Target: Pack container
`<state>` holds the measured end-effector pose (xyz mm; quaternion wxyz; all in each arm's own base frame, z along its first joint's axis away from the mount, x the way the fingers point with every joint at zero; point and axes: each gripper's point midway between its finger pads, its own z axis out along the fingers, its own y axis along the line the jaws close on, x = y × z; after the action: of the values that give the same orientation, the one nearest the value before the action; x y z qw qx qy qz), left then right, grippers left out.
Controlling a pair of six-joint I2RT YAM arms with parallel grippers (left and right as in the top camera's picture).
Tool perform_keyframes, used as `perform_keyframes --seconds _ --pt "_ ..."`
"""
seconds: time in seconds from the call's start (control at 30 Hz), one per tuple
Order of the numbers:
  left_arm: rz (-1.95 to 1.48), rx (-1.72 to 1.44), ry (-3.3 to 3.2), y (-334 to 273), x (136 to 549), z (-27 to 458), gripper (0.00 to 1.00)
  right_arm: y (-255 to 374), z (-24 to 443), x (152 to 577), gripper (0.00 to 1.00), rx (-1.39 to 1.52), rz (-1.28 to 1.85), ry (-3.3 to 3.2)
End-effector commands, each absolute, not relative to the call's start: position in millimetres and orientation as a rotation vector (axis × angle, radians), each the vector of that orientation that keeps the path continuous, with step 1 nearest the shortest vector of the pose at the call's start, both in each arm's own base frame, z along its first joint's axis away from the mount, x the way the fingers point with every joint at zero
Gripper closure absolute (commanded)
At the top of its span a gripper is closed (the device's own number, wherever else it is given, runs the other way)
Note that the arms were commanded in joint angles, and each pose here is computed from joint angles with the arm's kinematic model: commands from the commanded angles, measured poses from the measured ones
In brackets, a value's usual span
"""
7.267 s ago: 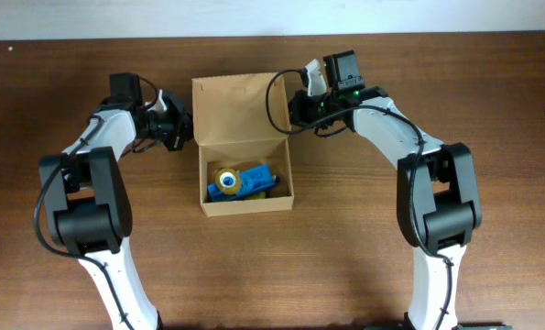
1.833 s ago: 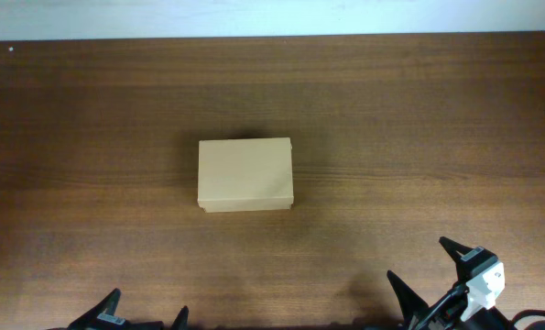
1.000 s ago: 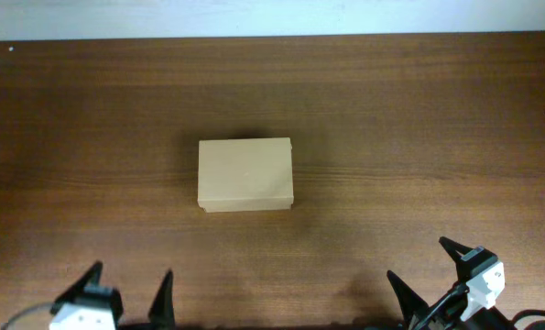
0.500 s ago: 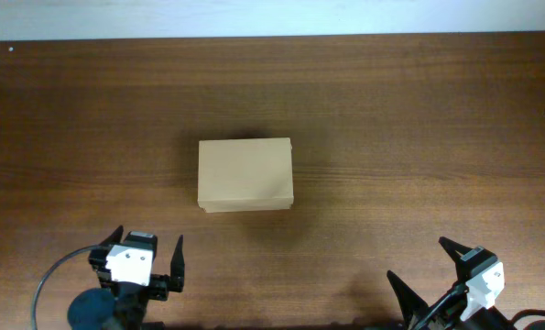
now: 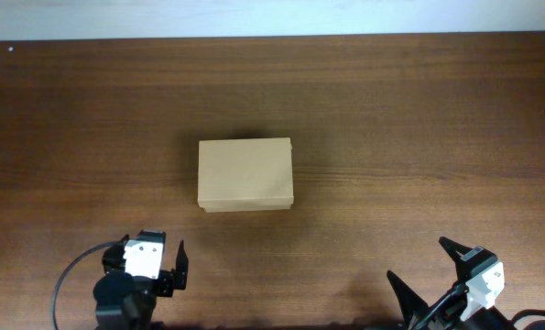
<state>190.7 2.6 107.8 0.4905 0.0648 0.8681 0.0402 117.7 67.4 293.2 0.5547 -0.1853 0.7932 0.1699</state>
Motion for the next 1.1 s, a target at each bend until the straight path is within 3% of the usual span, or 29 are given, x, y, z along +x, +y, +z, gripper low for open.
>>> perform_keyframes --seconds 0.0,1.07 --pt "0.093 -0.012 2.138 13.7 190.6 91.7 0.00 66.0 293.7 117.7 0.01 -0.421 0.403 1.869" --pt "0.145 -0.127 2.155 27.7 188.7 82.0 0.00 61.1 293.8 121.7 0.01 -0.387 0.371 1.870"
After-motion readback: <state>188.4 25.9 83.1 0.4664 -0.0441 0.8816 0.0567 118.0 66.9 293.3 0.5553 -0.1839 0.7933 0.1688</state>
